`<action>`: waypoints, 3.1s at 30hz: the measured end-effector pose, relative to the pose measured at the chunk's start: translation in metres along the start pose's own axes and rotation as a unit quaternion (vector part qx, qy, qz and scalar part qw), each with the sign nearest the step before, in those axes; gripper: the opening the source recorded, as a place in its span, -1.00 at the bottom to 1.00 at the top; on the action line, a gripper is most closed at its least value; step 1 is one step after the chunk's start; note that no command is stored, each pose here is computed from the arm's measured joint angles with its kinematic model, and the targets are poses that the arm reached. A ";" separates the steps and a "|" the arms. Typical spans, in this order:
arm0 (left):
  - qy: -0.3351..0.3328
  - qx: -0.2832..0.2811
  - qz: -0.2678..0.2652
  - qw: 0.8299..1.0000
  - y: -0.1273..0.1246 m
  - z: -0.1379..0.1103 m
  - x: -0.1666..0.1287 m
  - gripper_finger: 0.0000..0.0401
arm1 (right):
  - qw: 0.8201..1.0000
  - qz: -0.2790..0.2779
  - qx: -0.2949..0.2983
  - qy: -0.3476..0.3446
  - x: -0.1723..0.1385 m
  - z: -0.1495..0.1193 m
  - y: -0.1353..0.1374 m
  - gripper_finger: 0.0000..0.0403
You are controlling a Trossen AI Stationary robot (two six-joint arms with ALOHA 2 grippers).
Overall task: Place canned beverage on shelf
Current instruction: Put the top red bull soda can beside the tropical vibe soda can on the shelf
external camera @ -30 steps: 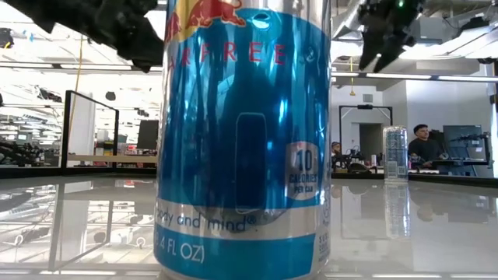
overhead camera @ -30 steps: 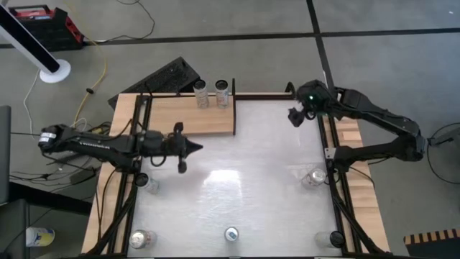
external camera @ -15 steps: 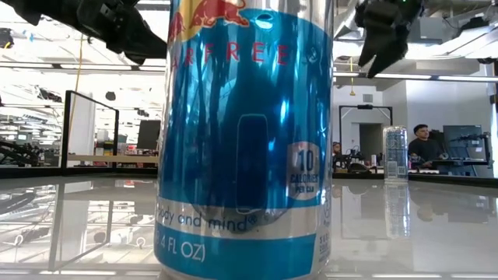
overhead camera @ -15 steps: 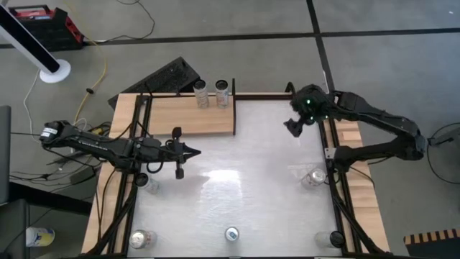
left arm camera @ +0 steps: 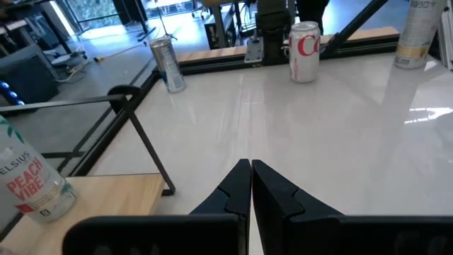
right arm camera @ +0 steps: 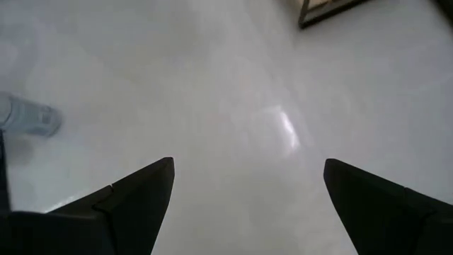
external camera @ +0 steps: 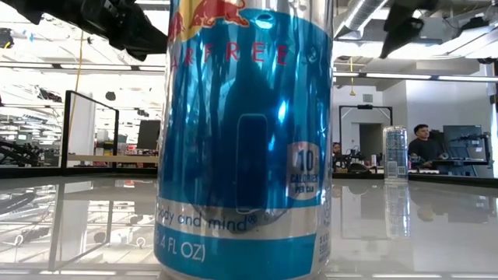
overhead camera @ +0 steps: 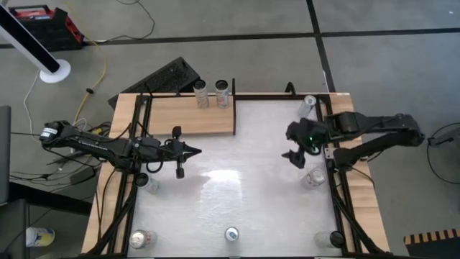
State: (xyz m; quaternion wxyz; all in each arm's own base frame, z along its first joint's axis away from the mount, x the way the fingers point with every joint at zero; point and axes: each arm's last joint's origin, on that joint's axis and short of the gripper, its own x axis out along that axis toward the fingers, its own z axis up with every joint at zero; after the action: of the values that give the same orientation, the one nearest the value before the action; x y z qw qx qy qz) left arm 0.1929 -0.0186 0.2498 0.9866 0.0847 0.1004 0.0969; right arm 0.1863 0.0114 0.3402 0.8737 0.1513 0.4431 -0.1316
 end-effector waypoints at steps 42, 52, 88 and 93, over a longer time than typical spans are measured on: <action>-0.055 -0.012 -0.099 0.993 0.014 0.011 -0.073 -0.93 | 0.951 -0.187 0.207 0.135 0.007 -0.051 0.132 0.93; -0.039 -0.041 -0.117 0.992 0.011 0.009 -0.068 -0.52 | 0.962 -0.175 0.169 0.122 0.001 -0.040 0.119 0.93; -0.014 -0.030 -0.076 0.997 0.013 0.004 -0.068 0.03 | 0.803 -0.415 0.417 -0.098 0.037 0.004 -0.181 0.93; -0.006 -0.037 -0.077 0.996 0.013 0.003 -0.068 0.03 | 0.792 -0.436 0.424 -0.051 0.057 0.003 -0.200 0.93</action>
State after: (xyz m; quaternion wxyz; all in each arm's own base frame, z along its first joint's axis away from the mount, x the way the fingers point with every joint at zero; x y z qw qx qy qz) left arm 0.1259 -0.0208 0.2674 0.9942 0.0405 0.0971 0.0239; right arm 0.1485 -0.1789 0.2666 0.5930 0.2906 0.3164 -0.6810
